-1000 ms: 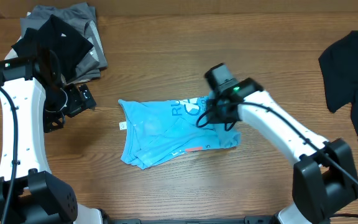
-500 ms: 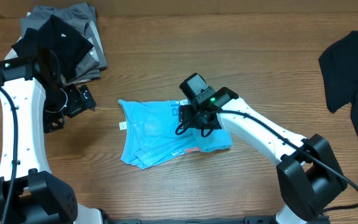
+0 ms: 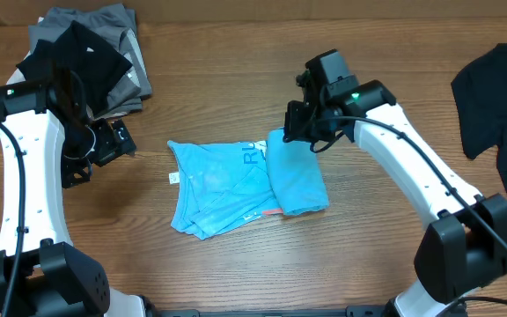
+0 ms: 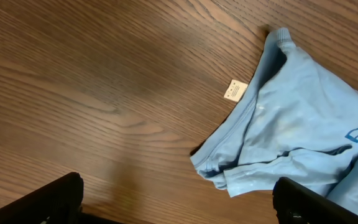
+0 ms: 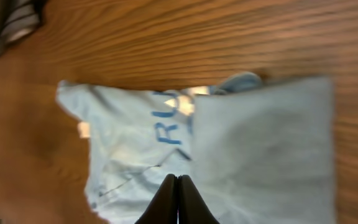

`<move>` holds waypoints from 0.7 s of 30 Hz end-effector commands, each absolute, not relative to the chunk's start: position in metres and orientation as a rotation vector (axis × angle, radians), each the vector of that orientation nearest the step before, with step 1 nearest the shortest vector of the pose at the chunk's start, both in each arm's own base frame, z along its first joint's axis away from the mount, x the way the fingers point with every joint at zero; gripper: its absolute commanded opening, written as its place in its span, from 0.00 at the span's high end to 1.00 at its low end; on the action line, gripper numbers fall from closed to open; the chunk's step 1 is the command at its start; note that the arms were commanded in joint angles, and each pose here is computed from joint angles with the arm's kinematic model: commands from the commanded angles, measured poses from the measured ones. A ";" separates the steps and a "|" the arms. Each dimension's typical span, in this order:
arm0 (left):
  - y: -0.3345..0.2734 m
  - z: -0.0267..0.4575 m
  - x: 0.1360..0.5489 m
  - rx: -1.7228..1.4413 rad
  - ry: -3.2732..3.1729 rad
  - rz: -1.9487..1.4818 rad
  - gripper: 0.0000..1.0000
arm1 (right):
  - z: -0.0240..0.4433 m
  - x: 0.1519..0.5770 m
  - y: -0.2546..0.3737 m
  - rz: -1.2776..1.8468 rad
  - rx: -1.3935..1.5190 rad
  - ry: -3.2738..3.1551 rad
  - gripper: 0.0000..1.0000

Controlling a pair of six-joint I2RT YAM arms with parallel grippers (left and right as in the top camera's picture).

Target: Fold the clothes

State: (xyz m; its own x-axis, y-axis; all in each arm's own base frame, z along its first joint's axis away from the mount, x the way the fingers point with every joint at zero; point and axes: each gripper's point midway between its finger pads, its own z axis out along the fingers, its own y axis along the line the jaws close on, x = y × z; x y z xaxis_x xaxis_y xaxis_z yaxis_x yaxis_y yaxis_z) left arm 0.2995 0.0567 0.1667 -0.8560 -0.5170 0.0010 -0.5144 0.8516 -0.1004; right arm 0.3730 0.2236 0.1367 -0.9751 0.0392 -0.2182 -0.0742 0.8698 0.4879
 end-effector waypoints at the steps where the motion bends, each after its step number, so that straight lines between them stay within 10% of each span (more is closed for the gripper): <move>1: 0.054 0.169 0.298 -0.791 3.000 -0.154 0.00 | 0.113 0.357 0.251 1.009 -0.155 2.869 0.96; 13: 0.052 0.169 0.293 -0.798 3.022 -0.152 0.00 | 0.014 0.358 0.265 1.120 -0.111 3.002 0.96; 21: 0.052 0.169 0.293 -0.798 3.022 -0.152 0.00 | 0.078 0.371 0.259 1.128 -0.151 2.902 0.96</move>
